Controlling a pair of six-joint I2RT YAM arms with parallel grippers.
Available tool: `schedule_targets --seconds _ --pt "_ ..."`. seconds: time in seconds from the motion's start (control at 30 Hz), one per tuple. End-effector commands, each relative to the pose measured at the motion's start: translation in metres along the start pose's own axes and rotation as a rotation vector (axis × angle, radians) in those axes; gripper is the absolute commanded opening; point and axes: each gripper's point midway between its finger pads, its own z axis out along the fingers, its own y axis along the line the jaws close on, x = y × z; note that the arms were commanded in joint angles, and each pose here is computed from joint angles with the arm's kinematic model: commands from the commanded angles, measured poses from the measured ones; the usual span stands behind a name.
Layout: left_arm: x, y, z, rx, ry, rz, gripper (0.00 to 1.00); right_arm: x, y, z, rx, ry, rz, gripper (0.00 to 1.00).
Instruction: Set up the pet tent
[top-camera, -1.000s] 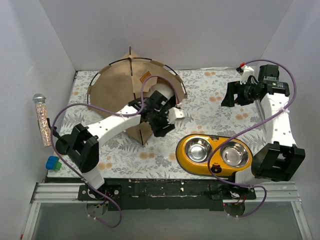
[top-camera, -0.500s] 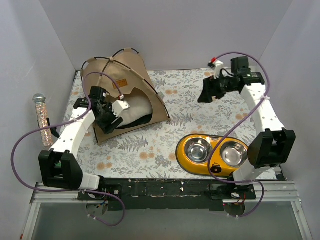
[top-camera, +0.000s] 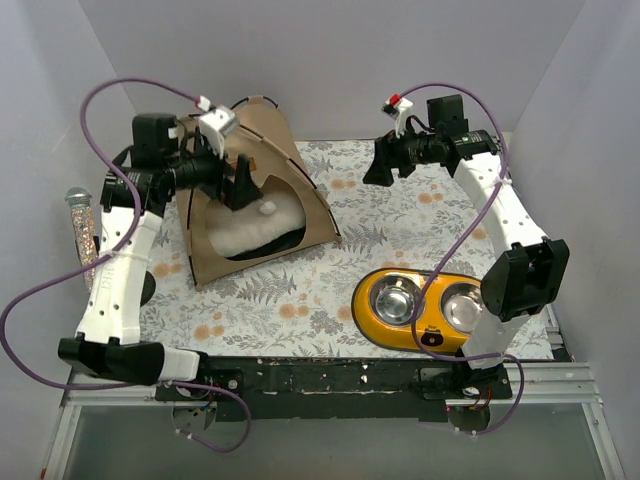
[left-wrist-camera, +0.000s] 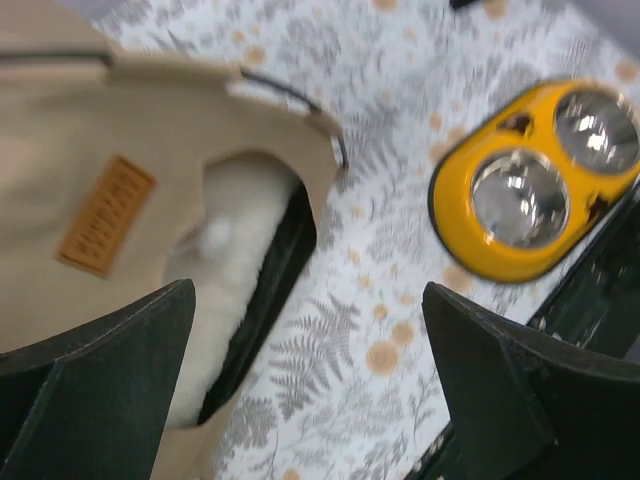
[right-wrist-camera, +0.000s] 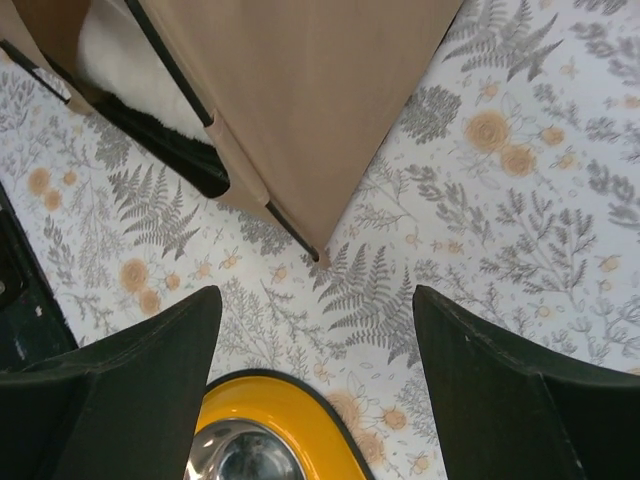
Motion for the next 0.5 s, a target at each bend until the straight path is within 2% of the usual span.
schedule_targets --seconds 0.0,0.1,0.17,0.3,0.47 --pt "-0.077 0.019 -0.003 -0.03 -0.155 -0.246 0.98 -0.071 0.0 -0.027 0.104 -0.196 -0.129 0.85" --pt "-0.105 0.052 -0.001 -0.134 -0.213 -0.364 0.98 -0.092 -0.001 -0.049 0.204 -0.271 -0.166 0.87" --pt "-0.111 0.074 0.002 -0.22 -0.209 -0.411 0.98 -0.095 -0.003 -0.064 0.269 -0.303 -0.162 0.88" --pt "-0.106 0.106 0.007 -0.343 -0.177 -0.435 0.98 -0.074 0.001 -0.089 0.341 -0.344 -0.12 0.9" --pt "-0.092 0.113 0.011 -0.376 -0.182 -0.395 0.98 -0.037 0.009 -0.105 0.402 -0.314 -0.116 0.93"
